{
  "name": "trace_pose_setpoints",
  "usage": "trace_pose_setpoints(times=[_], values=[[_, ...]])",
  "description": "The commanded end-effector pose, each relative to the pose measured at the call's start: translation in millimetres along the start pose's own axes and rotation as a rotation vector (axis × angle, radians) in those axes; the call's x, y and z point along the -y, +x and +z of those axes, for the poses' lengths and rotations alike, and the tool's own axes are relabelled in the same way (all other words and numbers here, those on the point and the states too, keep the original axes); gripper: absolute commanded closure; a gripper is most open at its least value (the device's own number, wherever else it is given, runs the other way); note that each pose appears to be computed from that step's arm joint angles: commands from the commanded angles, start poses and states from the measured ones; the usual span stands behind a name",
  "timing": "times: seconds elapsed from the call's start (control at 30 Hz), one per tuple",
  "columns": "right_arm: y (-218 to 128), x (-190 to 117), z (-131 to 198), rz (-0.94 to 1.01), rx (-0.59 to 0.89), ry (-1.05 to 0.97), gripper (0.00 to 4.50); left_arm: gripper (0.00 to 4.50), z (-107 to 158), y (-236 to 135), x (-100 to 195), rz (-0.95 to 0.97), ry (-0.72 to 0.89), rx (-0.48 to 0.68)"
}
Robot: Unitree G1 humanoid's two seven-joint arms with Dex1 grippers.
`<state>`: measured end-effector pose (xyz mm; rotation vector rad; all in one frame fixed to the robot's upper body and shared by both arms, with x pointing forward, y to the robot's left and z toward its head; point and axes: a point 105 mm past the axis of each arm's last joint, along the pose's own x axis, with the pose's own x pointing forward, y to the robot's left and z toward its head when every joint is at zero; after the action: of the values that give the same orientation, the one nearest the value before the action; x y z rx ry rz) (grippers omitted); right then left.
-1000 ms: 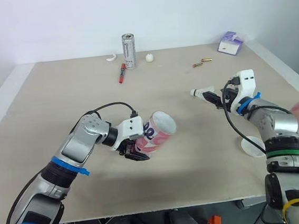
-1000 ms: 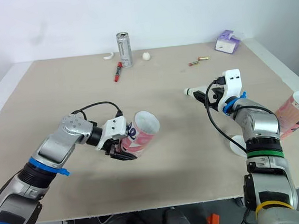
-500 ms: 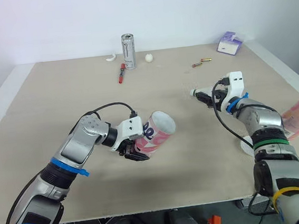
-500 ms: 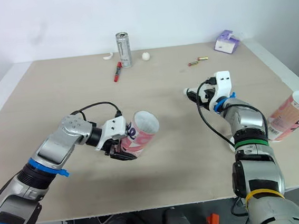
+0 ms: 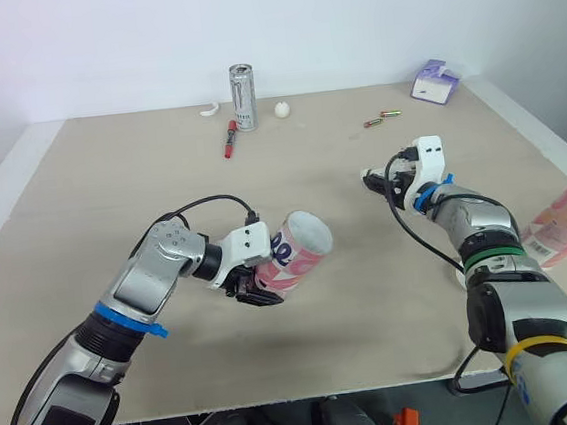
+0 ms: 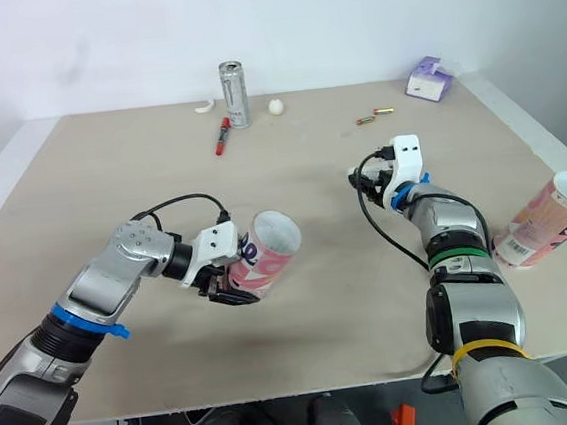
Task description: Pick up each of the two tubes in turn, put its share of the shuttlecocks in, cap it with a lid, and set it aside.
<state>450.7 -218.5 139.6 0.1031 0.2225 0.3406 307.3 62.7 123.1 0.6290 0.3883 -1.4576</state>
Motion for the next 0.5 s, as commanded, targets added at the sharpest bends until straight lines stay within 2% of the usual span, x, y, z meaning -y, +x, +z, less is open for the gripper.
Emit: trace_pose_setpoints(times=[0.03, 0.1, 0.37, 0.5], values=[[1, -2, 17, 0.008, 0.041, -0.035, 3.7, 1.14, -18, 7, 6, -0.013, -0.054, -0.054], [1, -1, 15, 0.002, 0.035, -0.04, 4.47, 1.14, -18, 7, 6, -0.012, -0.056, -0.053], [-1, 0, 22, 0.005, 0.05, -0.11, 4.47, 1.14, -18, 8, 6, -0.01, -0.057, -0.052], [-17, -17, 59, 0.093, 0.139, -0.391, 4.47, 1.14, -19, 9, 5, -0.01, -0.055, -0.05]])
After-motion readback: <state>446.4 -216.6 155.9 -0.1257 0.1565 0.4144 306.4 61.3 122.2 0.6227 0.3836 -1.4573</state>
